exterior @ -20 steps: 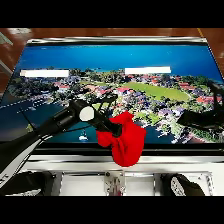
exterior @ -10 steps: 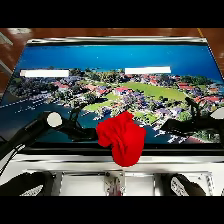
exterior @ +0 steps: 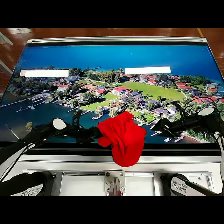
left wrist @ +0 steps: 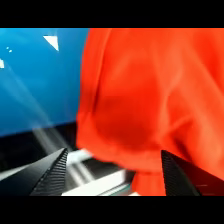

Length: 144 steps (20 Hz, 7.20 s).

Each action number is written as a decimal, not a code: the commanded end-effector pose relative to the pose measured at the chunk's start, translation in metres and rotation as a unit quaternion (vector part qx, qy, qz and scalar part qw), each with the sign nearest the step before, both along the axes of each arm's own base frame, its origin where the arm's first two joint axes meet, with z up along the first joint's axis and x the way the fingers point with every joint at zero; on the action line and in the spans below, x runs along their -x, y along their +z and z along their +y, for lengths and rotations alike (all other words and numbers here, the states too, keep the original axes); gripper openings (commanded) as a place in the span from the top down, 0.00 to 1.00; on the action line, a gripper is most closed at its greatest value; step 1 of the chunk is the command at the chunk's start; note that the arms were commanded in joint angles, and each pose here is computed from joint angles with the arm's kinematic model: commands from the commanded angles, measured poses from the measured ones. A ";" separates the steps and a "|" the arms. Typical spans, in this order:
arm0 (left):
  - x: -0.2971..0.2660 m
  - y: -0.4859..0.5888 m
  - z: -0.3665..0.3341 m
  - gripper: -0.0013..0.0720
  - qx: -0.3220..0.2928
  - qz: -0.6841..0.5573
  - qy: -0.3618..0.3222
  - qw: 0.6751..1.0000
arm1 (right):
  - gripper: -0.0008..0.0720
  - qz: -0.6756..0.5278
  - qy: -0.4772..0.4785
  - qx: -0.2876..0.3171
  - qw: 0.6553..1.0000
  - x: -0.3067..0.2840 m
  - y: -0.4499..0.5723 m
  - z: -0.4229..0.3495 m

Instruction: Fold the shirts.

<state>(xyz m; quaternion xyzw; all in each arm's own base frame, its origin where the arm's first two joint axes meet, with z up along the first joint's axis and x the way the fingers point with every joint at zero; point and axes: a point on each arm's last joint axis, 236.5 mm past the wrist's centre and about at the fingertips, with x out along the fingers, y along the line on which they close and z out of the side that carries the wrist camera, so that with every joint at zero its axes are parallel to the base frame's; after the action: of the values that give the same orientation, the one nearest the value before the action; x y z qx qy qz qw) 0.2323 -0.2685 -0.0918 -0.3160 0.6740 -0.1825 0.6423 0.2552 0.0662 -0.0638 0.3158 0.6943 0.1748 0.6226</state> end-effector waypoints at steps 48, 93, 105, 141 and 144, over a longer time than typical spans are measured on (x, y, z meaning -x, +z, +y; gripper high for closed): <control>0.011 0.345 0.102 0.92 -0.081 -0.391 -0.135 0.907 | 0.91 -0.484 0.126 0.228 0.835 -0.079 0.323 0.010; -0.083 -0.033 0.151 0.18 0.020 -0.014 0.091 0.996 | 0.22 0.018 -0.101 0.077 0.992 0.015 0.064 -0.084; -0.078 0.006 0.131 0.92 0.053 -0.073 0.025 0.996 | 0.07 0.130 -0.084 0.080 0.985 0.100 -0.032 -0.056; 0.090 0.653 0.218 0.93 -0.256 -0.796 0.161 0.524 | 0.91 -0.685 -0.159 0.347 0.621 0.073 0.549 -0.053; 0.042 0.601 0.232 0.93 -0.290 -0.734 0.137 0.598 | 0.91 -0.551 -0.134 0.315 0.762 0.038 0.467 -0.060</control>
<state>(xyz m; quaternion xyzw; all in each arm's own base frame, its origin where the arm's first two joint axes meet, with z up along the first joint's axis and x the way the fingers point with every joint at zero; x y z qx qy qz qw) 0.1598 -0.0615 0.5548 0.0269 -0.1500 -0.1050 0.9827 0.2025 0.0161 0.4723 -0.0151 0.0443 0.0085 0.9989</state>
